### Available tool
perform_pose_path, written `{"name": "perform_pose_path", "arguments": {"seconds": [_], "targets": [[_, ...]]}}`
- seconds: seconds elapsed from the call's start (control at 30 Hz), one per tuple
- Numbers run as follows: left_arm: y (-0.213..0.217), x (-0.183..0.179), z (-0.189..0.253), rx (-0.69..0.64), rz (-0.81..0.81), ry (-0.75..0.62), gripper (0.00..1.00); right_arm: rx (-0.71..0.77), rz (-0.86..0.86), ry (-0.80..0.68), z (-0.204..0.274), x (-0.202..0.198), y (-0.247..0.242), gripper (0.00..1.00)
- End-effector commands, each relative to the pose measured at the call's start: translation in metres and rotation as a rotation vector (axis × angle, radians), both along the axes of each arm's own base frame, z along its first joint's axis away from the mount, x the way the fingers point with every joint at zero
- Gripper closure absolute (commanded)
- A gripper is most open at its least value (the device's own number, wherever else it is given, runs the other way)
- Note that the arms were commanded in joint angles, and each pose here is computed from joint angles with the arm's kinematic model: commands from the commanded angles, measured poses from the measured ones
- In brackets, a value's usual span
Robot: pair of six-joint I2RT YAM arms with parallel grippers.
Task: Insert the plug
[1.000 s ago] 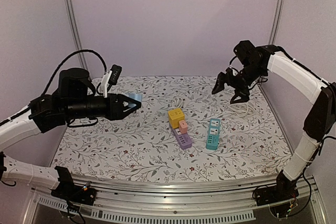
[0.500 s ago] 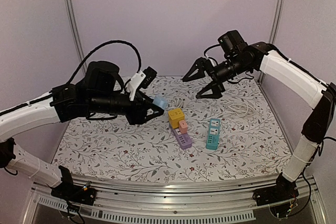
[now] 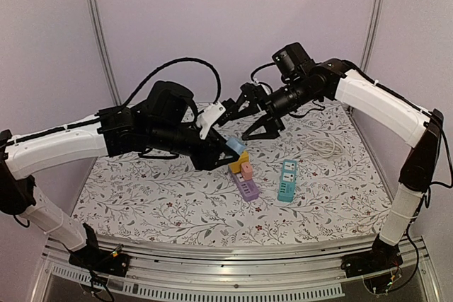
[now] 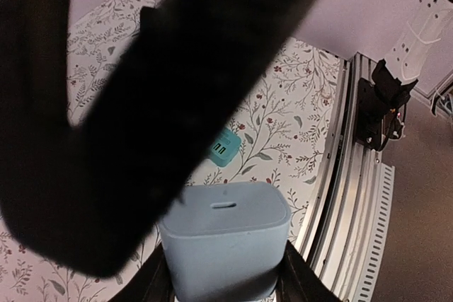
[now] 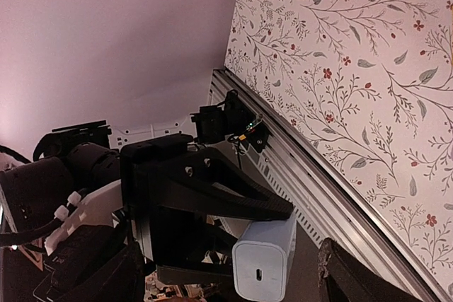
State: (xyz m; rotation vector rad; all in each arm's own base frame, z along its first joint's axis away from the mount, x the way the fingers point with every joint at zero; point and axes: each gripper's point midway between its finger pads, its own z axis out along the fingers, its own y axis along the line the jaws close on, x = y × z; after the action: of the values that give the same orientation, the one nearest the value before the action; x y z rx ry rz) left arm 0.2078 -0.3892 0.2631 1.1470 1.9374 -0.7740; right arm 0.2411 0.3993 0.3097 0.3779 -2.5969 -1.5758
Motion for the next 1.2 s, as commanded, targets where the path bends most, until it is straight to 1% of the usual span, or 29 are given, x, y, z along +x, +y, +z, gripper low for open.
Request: {"name": "perform_pose_path", "arguments": {"seconds": [0.0, 0.27, 0.53, 0.8, 1.17], "targets": [[-0.007, -0.006, 0.007, -0.022, -0.026, 0.011, 0.89, 0.005, 0.046, 0.015, -0.008, -0.010, 0.002, 0.19], [-0.007, -0.001, 0.008, -0.031, 0.003, 0.010, 0.89, -0.013, 0.073, 0.039, -0.018, -0.020, -0.002, 0.28], [-0.013, -0.001, -0.001, -0.020, -0.001, 0.045, 0.89, -0.050, 0.105, 0.051, -0.033, -0.032, 0.000, 0.33], [-0.014, 0.001, -0.004, -0.018, 0.014, 0.058, 0.88, -0.072, 0.113, 0.058, -0.042, -0.034, -0.002, 0.45], [-0.014, 0.001, -0.004, -0.018, 0.021, 0.066, 0.88, -0.072, 0.118, 0.055, -0.046, -0.034, -0.002, 0.51]]}}
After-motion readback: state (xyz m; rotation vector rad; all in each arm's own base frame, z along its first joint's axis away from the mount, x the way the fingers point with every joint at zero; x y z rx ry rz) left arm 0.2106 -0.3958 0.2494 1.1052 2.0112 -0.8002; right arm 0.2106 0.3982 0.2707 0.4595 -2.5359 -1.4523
